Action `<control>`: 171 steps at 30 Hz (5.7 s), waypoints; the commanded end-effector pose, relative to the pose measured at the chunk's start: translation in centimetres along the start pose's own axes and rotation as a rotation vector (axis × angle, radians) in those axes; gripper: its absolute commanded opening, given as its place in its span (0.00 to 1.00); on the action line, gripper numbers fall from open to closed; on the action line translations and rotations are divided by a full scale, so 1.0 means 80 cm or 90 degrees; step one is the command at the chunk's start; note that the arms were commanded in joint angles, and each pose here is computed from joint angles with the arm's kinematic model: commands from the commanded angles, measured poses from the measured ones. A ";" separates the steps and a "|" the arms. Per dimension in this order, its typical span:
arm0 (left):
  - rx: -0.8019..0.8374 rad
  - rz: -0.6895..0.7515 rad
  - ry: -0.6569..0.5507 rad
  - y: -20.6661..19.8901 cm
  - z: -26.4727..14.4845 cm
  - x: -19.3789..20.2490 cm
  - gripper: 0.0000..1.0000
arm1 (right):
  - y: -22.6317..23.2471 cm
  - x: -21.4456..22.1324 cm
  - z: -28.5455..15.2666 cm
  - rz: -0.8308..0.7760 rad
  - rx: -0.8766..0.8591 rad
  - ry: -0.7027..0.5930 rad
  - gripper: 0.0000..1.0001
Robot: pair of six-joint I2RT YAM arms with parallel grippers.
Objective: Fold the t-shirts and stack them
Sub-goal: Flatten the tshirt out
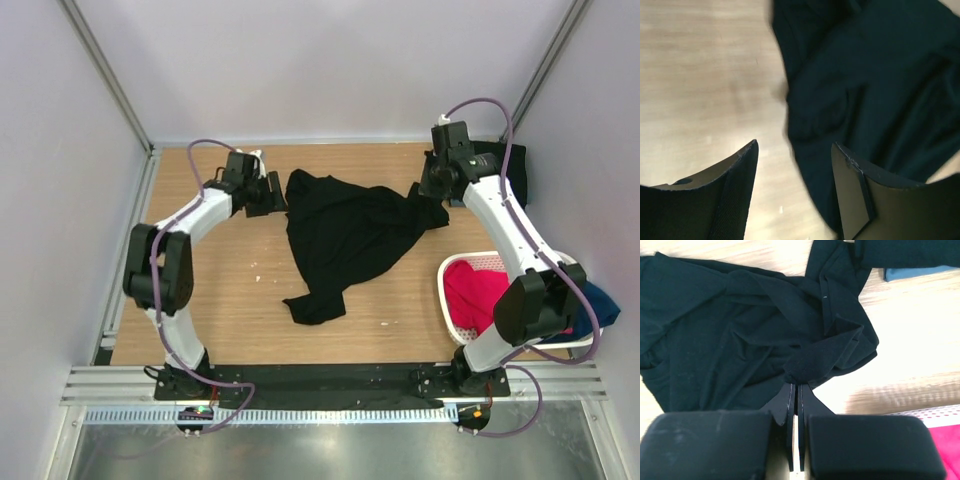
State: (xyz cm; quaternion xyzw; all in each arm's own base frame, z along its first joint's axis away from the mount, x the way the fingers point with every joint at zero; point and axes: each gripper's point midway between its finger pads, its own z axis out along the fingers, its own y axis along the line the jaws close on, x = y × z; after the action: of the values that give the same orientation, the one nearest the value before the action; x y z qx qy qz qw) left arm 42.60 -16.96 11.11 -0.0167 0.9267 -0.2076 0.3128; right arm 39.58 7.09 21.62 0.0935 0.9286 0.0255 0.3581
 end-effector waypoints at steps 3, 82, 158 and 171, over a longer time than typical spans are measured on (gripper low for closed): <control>0.032 -0.078 -0.095 -0.016 0.050 -0.077 0.61 | 0.000 -0.004 0.014 0.014 0.009 -0.015 0.01; -0.210 0.259 -0.941 -0.120 -0.778 -0.254 0.00 | 0.010 -0.217 -0.377 0.026 -0.167 -0.487 0.01; -0.171 0.268 -0.767 -0.111 -0.650 -0.271 0.00 | -0.004 -0.194 -0.339 -0.040 -0.122 -0.493 0.01; -0.242 0.208 -0.386 0.040 -0.214 -0.254 0.00 | 0.008 -0.093 0.026 -0.031 -0.035 -0.257 0.01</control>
State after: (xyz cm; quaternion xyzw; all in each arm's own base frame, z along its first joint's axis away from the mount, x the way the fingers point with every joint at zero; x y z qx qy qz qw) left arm 46.47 -5.16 30.96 0.0575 0.8462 0.0502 0.5273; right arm 42.19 5.85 24.66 0.0424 0.8753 0.0143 0.4815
